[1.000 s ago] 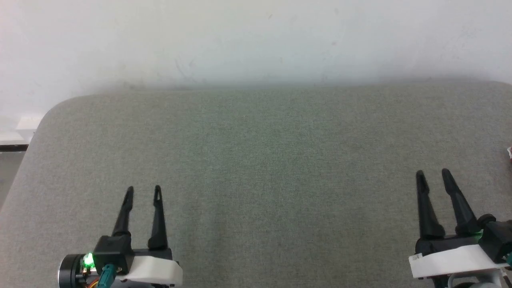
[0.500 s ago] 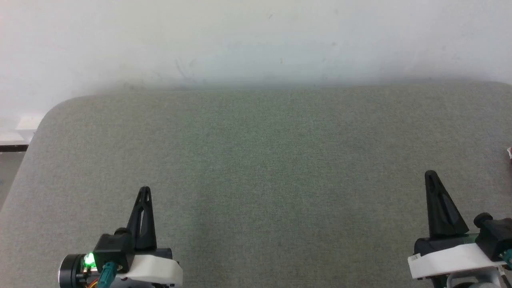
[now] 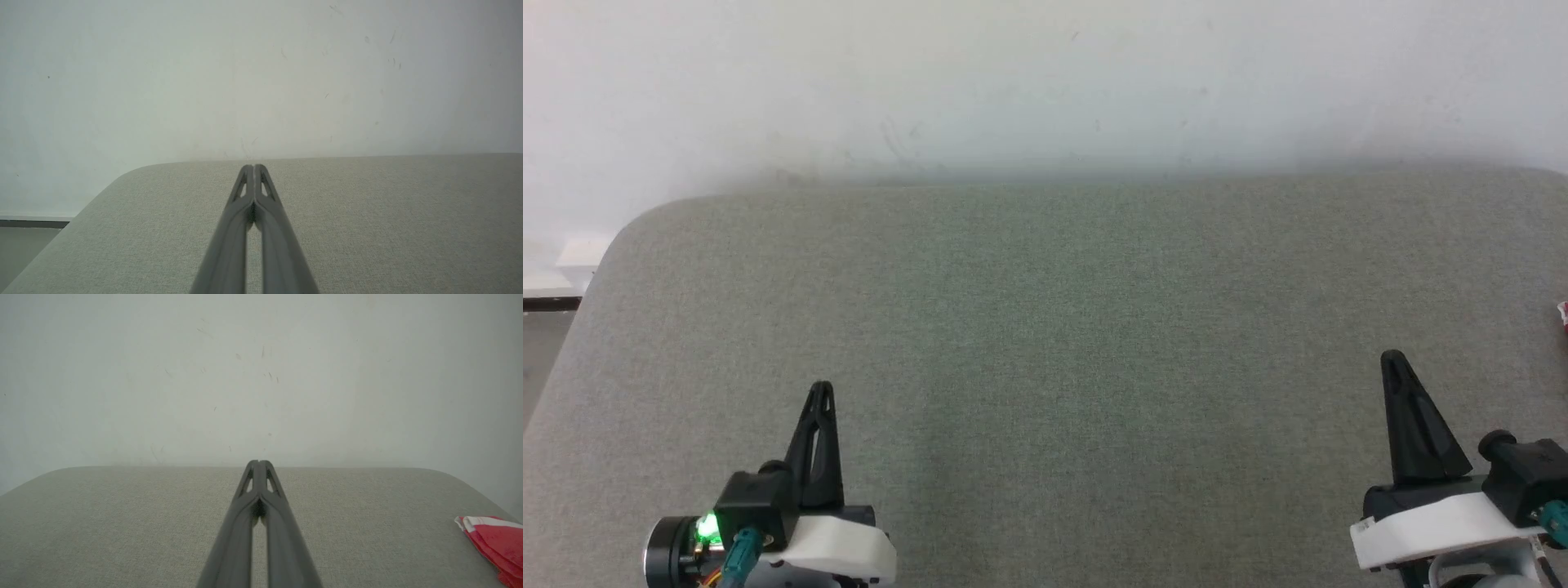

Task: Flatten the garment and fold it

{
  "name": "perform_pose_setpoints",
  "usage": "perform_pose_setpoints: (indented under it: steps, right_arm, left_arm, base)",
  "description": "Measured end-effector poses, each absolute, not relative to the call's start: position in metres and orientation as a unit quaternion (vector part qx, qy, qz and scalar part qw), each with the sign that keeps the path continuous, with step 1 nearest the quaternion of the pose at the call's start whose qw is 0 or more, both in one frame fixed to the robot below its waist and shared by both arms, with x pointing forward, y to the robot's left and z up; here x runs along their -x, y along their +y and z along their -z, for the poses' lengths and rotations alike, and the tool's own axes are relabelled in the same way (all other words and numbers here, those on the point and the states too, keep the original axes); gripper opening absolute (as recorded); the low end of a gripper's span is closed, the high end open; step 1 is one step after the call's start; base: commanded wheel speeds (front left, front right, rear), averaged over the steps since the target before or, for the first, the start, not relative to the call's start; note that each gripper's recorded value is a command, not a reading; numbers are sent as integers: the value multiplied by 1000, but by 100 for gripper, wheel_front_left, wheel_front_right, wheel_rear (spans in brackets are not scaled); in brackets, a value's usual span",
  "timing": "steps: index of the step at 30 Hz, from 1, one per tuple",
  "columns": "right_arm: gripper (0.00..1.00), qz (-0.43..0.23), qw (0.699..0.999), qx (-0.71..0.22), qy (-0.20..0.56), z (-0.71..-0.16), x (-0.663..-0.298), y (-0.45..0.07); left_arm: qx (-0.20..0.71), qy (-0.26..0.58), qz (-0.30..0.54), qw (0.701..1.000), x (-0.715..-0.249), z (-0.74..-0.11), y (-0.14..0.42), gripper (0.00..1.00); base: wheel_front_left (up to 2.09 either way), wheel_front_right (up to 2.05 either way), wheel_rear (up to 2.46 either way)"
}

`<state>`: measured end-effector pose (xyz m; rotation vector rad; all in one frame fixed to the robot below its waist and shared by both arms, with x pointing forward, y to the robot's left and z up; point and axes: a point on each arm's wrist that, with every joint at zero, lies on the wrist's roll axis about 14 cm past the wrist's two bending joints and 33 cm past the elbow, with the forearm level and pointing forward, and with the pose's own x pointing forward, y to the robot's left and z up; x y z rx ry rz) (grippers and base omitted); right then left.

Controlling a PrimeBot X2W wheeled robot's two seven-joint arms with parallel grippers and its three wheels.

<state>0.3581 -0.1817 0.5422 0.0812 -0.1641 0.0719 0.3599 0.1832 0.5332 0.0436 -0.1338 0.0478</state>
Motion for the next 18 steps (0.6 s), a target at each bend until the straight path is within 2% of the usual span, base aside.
perform_pose_setpoints:
  steps: [18]
  right_arm:
    - [0, -43, 997, -29, -63, -537, -359, -177]
  left_arm:
    - [-21, -52, -18, 998, -361, -530, 181, 0]
  base:
    - [0, 0, 0]
